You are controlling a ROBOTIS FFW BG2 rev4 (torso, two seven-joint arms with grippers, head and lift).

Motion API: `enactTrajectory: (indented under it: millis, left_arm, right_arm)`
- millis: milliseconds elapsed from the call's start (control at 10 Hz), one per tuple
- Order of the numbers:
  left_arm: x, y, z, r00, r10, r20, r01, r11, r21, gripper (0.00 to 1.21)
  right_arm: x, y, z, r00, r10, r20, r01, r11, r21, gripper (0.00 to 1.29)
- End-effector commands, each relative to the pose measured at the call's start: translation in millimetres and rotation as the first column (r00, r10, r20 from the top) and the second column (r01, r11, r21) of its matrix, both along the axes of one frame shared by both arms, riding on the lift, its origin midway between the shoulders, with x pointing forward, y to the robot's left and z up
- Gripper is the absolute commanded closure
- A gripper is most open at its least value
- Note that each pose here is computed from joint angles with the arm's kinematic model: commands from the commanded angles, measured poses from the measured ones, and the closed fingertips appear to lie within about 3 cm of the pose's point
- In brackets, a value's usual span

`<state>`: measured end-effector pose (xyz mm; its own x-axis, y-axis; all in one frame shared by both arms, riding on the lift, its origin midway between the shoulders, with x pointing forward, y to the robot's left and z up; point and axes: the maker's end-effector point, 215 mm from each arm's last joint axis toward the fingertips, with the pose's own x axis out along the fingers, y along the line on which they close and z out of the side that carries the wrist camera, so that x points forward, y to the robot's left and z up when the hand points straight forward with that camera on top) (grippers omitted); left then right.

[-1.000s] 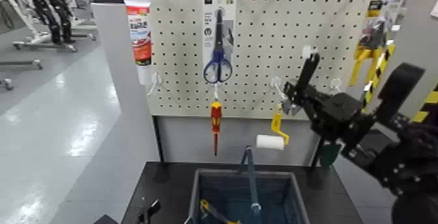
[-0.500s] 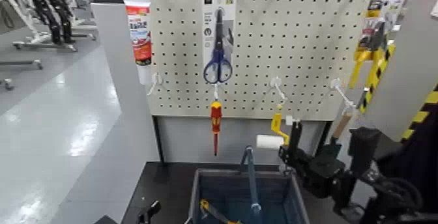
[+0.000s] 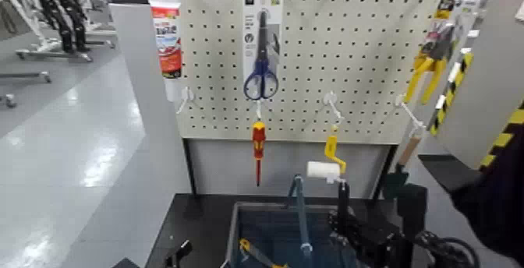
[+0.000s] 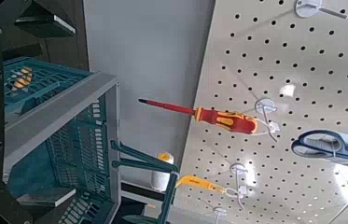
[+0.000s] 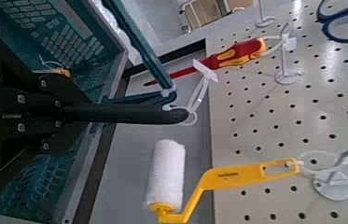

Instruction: Put the black wrench into the crate.

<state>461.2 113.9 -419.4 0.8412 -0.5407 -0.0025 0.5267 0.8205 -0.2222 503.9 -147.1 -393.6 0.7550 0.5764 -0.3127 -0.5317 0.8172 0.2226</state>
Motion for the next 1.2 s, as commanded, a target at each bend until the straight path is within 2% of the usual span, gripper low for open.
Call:
enactTrajectory:
  millis: [100,300,400,1000,1200]
  left_arm:
    - [-0.4,0.7,-0.1,1.000,0.001,0.000,-0.001,1.000,0.001,0.10]
    - [0.2,0.2,0.8,1.000,0.001,0.002,-0.001,1.000,-0.001,0.10]
    - [0.2,0.2,0.8,1.000,0.001,0.002,-0.001,1.000,-0.001,0.10]
    - [0.9,1.1,0.6,1.000,0.002,0.002,-0.002,1.000,0.001,0.10]
    - [0.4,1.0,0.7,1.000,0.002,0.002,-0.002,1.000,0.001,0.10]
  right_arm:
    - [-6.4,-2.9,-22.1,0.999,-0.007,-0.042,0.007,1.000,-0.016,1.06]
    - [-7.5,-1.6,-24.0,0.998,-0.004,-0.055,0.003,1.000,-0.011,0.09]
    - [-7.0,-1.6,-22.9,0.999,-0.003,-0.051,0.003,1.000,-0.011,0.03]
    - [-3.9,-0.1,-14.0,1.000,0.003,-0.028,-0.003,1.000,-0.009,0.03]
    - [-2.6,-1.2,-6.1,1.000,0.002,0.000,-0.002,1.000,-0.010,0.03]
